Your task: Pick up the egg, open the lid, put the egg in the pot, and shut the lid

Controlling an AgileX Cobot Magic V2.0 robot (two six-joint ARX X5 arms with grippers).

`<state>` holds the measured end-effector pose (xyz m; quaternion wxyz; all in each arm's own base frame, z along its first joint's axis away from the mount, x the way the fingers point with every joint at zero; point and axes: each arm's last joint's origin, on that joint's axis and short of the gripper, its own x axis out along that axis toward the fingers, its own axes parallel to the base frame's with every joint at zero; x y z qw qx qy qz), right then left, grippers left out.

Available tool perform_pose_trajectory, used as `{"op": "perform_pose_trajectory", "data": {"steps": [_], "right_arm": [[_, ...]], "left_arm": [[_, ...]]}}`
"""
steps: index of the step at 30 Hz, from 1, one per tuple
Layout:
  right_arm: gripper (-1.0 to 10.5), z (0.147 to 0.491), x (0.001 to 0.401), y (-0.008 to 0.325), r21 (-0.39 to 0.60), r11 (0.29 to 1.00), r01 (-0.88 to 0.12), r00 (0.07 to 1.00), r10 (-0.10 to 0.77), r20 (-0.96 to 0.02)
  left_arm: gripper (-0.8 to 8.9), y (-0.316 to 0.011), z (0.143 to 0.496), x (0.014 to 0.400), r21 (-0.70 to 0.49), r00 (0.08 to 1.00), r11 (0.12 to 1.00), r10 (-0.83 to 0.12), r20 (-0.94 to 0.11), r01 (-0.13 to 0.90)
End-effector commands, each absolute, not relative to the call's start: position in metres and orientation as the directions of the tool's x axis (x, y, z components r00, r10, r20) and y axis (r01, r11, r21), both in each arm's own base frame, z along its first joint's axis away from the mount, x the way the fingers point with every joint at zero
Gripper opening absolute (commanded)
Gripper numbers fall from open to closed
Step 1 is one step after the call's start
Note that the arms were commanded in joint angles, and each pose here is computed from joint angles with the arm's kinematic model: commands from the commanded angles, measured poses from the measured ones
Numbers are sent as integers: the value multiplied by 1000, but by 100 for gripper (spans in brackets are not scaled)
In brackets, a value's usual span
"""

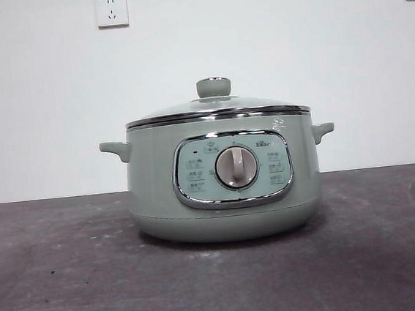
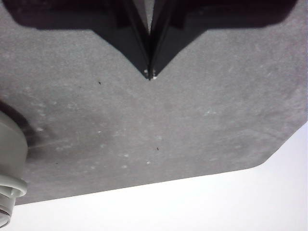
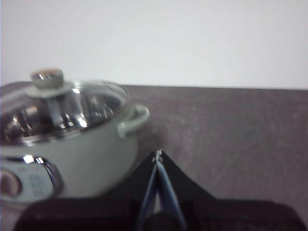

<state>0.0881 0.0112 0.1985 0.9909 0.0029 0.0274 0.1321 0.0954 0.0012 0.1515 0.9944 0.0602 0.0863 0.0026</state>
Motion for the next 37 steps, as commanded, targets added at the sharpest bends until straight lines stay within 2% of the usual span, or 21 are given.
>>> {"op": "perform_pose_trajectory", "data": {"steps": [1, 14, 16, 37], "right_arm": [[1, 183, 90, 11, 37, 966, -255, 964, 257, -73], [1, 154, 92, 11, 95, 966, -240, 946, 255, -202], [1, 151, 91, 11, 136, 963, -232, 938, 259, -233], [1, 151, 91, 11, 159, 961, -225, 938, 258, -231]], "left_arm": [[-3, 1, 147, 96, 113, 983, 994, 13, -182, 8], [-3, 1, 147, 96, 113, 983, 994, 13, -182, 8], [-3, 1, 147, 96, 113, 983, 994, 13, -182, 8], [-3, 1, 147, 96, 113, 983, 994, 13, -182, 8]]}}
